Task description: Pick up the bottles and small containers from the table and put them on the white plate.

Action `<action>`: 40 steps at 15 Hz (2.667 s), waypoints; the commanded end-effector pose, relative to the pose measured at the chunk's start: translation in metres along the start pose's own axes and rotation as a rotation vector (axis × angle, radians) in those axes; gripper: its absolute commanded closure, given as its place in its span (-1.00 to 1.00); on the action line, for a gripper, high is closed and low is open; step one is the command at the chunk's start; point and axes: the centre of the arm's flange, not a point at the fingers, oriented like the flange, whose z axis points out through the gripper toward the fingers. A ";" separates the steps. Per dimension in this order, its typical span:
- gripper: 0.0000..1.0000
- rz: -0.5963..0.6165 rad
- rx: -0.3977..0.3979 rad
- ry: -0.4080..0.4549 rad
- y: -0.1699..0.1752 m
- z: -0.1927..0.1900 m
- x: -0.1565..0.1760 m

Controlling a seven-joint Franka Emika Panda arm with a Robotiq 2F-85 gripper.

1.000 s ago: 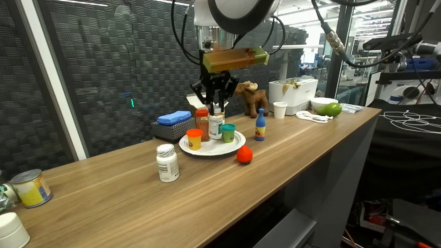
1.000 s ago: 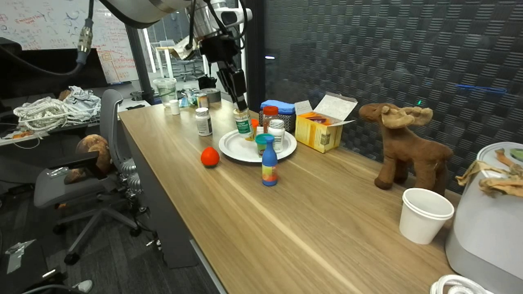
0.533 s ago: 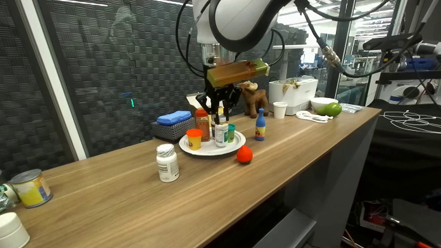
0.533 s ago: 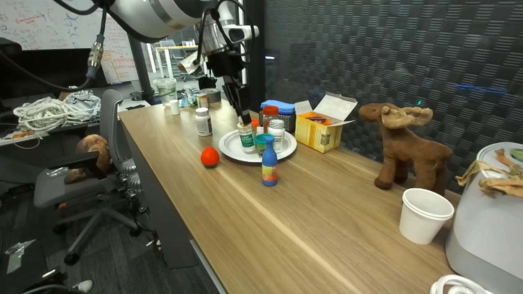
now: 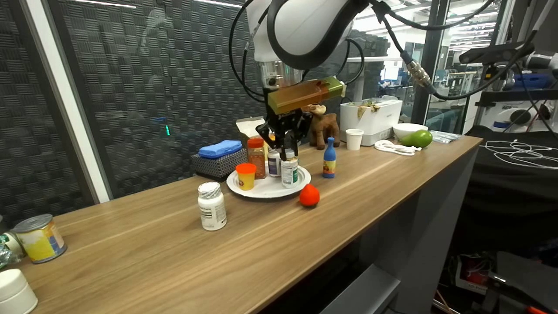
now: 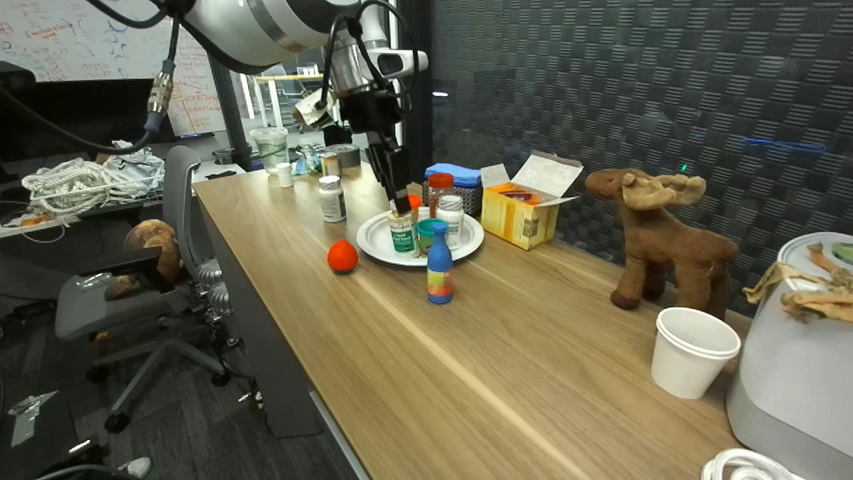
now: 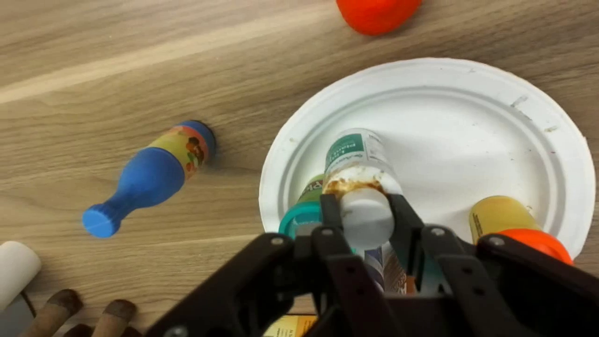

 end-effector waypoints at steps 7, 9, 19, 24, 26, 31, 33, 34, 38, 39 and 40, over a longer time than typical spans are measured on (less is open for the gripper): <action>-0.54 -0.010 0.010 0.013 -0.011 -0.036 0.001; -0.86 -0.027 0.005 0.043 -0.022 -0.052 -0.001; -1.00 -0.178 0.196 0.052 -0.105 -0.082 -0.026; -1.00 -0.280 0.314 0.003 -0.137 -0.075 -0.035; -1.00 -0.311 0.340 -0.014 -0.144 -0.071 -0.037; -1.00 -0.347 0.363 -0.054 -0.149 -0.059 -0.039; -1.00 -0.362 0.365 -0.061 -0.151 -0.054 -0.039; -1.00 -0.369 0.362 -0.064 -0.152 -0.052 -0.040; -1.00 -0.384 0.342 -0.078 -0.155 -0.042 -0.039; -1.00 -0.379 0.335 -0.074 -0.156 -0.039 -0.039; -1.00 -0.381 0.336 -0.078 -0.157 -0.037 -0.038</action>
